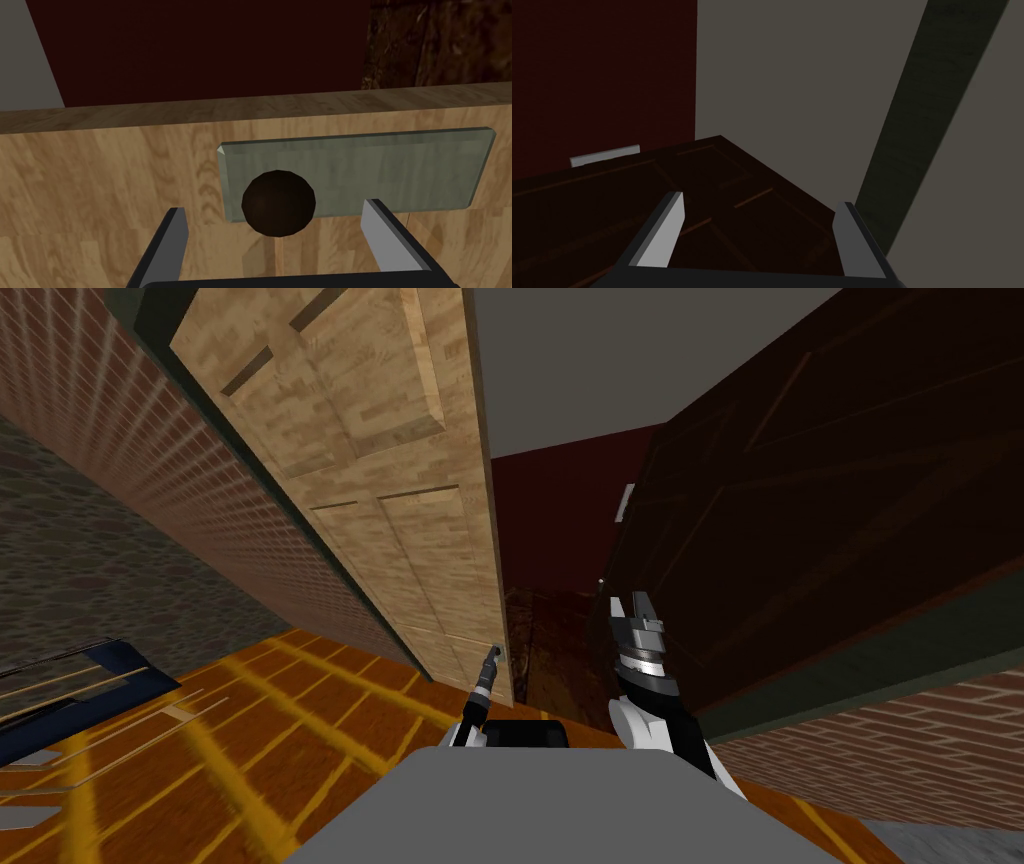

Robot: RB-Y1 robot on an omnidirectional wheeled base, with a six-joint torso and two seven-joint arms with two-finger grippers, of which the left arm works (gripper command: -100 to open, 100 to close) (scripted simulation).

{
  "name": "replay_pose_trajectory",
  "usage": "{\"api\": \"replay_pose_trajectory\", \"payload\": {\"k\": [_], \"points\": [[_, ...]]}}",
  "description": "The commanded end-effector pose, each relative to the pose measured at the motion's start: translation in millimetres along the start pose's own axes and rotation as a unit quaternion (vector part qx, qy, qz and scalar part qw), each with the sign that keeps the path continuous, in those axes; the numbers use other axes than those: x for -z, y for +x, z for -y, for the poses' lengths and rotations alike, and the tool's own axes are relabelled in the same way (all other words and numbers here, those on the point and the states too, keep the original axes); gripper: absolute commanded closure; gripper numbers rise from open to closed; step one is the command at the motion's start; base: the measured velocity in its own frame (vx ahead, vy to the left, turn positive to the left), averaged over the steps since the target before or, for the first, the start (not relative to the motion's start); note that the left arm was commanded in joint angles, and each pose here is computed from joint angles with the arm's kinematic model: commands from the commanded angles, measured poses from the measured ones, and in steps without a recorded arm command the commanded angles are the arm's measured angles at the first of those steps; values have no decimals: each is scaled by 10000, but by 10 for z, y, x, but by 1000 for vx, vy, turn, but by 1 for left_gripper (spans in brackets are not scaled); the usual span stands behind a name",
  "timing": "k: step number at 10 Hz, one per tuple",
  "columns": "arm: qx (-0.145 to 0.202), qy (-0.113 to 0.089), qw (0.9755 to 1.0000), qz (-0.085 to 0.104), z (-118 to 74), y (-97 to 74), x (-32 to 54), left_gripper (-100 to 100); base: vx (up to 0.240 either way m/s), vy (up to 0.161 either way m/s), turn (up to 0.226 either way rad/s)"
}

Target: Push the door open

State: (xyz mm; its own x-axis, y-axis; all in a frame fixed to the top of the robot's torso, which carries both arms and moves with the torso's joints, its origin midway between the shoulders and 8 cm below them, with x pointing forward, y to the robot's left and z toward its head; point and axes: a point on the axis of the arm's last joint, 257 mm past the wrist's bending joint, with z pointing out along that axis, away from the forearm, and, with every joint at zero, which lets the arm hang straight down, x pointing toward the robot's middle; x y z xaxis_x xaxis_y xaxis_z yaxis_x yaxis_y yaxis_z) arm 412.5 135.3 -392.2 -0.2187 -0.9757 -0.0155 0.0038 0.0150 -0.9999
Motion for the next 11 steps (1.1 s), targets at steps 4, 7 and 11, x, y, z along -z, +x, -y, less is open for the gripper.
{"api": "replay_pose_trajectory", "payload": {"k": [4, 7, 11], "points": [[34, 6, 10000, 15, 3, 16, -17, 100, 54, -11, -9], [34, 6, 10000, 15, 3, 16, -17, 100, -11, 3, 1], [-91, -51, 9998, 176, -39, -229, 3, 100, 101, -54, 30]]}}
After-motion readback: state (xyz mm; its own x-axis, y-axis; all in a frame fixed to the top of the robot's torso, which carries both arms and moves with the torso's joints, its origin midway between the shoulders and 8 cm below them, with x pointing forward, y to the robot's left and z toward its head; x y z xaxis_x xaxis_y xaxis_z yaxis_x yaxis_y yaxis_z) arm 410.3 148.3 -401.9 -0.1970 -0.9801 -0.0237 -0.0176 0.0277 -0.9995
